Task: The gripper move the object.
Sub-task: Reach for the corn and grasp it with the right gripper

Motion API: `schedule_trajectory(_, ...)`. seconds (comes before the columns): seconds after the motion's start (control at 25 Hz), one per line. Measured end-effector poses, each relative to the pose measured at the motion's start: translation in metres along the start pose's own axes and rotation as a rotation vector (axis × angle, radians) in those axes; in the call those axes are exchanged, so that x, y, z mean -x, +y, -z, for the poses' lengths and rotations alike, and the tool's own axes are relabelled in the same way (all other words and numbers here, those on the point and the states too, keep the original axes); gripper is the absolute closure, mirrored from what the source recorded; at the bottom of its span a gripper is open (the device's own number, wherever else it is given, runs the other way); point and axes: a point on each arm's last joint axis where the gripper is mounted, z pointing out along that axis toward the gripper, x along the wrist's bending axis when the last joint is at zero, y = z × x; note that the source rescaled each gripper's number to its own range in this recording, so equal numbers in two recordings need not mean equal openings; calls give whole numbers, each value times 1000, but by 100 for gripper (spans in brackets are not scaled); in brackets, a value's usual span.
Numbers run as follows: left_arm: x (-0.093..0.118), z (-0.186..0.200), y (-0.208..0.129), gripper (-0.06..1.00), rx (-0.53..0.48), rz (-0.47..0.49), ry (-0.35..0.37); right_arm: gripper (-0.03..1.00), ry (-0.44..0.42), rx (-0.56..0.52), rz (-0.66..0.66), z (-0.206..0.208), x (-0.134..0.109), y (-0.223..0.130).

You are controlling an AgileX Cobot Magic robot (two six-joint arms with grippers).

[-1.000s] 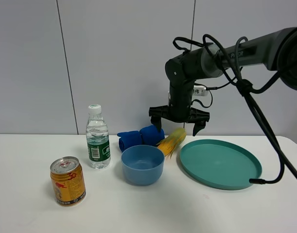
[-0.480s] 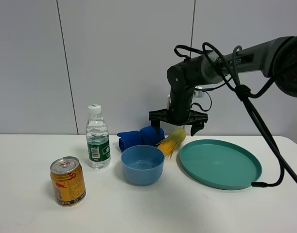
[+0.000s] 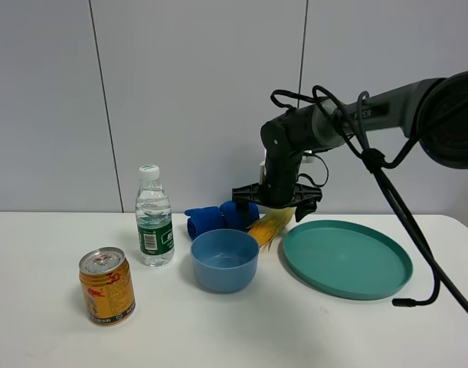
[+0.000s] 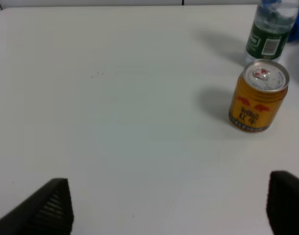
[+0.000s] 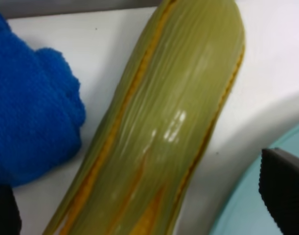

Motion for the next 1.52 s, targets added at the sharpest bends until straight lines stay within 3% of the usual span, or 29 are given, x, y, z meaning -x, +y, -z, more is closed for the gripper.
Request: schedule_trajectory(1.52,0,0,0,-6,0,-1,0,-3,27,31,38,-21,3,-5)
